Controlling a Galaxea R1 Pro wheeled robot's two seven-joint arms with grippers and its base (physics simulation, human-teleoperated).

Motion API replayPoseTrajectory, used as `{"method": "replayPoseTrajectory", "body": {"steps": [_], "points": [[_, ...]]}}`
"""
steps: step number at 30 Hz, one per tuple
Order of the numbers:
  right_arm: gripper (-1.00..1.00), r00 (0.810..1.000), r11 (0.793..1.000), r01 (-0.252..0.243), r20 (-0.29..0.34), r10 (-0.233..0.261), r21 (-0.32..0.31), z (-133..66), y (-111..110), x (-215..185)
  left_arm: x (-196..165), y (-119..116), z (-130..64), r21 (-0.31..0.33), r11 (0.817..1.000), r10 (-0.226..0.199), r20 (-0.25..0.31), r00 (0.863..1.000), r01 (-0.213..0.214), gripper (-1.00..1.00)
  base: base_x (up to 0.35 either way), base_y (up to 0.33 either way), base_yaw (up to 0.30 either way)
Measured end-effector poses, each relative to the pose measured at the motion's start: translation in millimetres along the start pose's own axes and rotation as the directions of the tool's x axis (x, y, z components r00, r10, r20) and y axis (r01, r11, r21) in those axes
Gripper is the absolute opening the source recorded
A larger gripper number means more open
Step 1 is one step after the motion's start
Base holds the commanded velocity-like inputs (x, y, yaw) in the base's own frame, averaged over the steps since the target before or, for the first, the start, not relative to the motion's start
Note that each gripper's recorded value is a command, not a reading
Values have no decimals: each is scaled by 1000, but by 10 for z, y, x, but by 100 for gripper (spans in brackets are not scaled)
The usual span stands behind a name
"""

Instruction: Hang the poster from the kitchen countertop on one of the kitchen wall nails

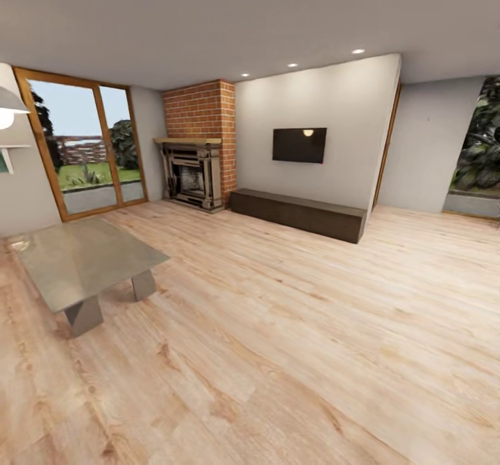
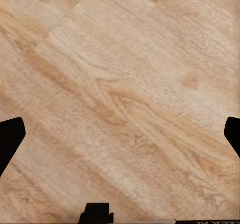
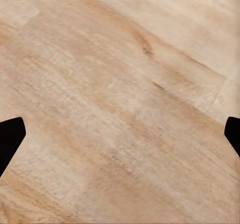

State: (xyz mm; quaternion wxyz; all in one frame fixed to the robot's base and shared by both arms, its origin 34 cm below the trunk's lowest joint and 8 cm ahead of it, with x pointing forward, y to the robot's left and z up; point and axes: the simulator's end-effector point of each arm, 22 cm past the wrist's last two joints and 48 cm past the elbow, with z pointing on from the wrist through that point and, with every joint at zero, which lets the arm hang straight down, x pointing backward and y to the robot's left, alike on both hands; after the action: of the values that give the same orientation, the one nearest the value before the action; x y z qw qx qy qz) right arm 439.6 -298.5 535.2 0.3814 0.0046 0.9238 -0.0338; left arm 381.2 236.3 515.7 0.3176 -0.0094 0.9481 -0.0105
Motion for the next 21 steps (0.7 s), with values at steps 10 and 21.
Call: {"method": "replayPoseTrajectory", "body": {"steps": [10, 21], "points": [[100, 1000, 1000, -1, 1, 1, 3, -1, -16, 0, -2, -7, 1, 1, 1000, 0, 0, 1000, 0, 100, 306, -94, -77], [100, 1000, 1000, -1, 1, 1, 3, -1, -16, 0, -3, -1, 1, 0, 1000, 0, 0, 1000, 0, 100, 312, -114, -280]]}}
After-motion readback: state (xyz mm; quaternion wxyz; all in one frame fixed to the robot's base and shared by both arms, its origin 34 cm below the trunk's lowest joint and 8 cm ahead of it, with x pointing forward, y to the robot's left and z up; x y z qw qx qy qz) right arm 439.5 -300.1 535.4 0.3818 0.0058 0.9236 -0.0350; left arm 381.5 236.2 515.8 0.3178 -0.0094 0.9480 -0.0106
